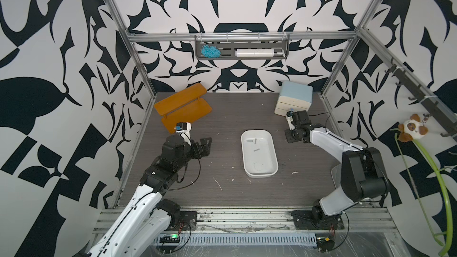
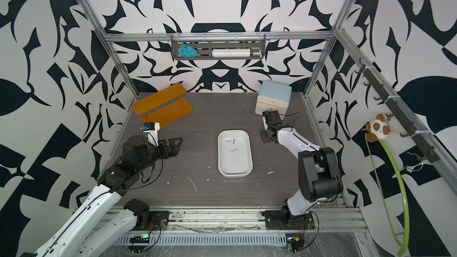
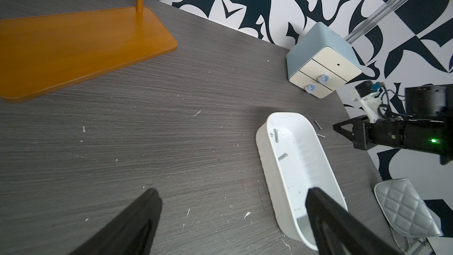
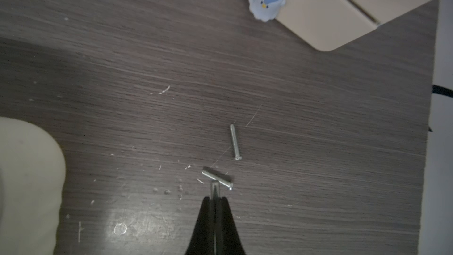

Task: Take out the screws from the storage box
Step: Place the screw at the center of the board.

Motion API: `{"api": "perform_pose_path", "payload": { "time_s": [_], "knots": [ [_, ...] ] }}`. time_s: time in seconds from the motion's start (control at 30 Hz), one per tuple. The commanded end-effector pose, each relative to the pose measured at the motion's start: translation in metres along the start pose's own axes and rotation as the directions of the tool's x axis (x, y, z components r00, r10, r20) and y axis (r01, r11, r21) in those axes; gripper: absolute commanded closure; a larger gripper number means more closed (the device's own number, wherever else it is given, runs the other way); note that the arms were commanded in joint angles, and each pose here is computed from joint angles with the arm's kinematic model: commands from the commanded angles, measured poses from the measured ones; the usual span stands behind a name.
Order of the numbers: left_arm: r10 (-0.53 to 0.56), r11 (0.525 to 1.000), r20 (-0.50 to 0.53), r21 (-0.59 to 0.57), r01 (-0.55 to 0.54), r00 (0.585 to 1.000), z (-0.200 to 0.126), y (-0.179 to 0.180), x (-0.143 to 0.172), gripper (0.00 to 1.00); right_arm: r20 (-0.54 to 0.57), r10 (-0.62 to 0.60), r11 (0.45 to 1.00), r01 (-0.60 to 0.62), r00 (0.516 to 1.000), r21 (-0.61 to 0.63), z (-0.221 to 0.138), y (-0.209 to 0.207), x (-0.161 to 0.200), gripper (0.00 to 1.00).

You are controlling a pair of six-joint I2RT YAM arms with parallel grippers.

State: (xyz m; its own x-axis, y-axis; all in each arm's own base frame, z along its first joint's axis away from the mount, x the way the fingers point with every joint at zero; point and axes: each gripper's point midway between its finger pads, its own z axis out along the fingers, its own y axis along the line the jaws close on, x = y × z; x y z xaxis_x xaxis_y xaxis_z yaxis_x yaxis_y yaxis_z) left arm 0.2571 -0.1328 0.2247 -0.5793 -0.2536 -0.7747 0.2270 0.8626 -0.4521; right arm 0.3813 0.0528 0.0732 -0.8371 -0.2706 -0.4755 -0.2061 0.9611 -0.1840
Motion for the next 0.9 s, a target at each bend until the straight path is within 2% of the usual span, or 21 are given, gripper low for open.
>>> {"api": "perform_pose_path", "payload": {
  "time_s": [0.0,0.17,0.3,0.43,0.57,0.67,0.8,0.87],
  "knots": [
    [0.010,1.000,-0.001,0.019,-0.010,1.000,0.002,-0.003,0.000,0.01,0.073,0.027,1.000,-0.027,0.997,-0.002,0.001,0.000,-0.025,1.00],
    [0.006,1.000,-0.010,0.024,-0.005,1.000,0.003,-0.003,0.002,0.01,0.067,0.028,1.000,-0.029,0.997,0.009,0.018,-0.002,-0.026,1.00],
    [0.005,1.000,-0.017,0.030,-0.005,1.000,0.005,-0.005,0.002,0.01,0.046,0.021,1.000,-0.021,0.999,-0.002,0.028,0.000,-0.028,0.83],
    [0.004,0.999,-0.048,0.054,-0.001,0.999,0.011,-0.010,0.005,0.01,0.070,0.021,1.000,-0.020,0.997,-0.015,0.018,0.000,-0.037,0.80],
    [0.009,0.993,-0.094,0.116,0.002,0.996,0.022,-0.021,0.011,0.01,0.173,-0.007,0.999,0.015,0.985,-0.047,-0.020,0.016,-0.054,0.70],
    [0.015,0.985,-0.142,0.170,0.009,0.990,0.034,-0.031,0.016,0.01,0.288,-0.076,0.995,0.093,0.955,-0.047,-0.066,0.045,-0.069,0.70],
    [0.054,0.979,-0.224,0.202,-0.008,0.973,0.059,-0.053,0.028,0.01,0.420,-0.226,0.949,0.296,0.879,-0.108,-0.122,0.116,-0.072,0.71],
    [0.099,0.976,-0.260,0.214,-0.043,0.961,0.071,-0.070,0.035,0.01,0.420,-0.313,0.908,0.399,0.852,-0.132,-0.127,0.142,-0.060,0.72]
  ]
}}
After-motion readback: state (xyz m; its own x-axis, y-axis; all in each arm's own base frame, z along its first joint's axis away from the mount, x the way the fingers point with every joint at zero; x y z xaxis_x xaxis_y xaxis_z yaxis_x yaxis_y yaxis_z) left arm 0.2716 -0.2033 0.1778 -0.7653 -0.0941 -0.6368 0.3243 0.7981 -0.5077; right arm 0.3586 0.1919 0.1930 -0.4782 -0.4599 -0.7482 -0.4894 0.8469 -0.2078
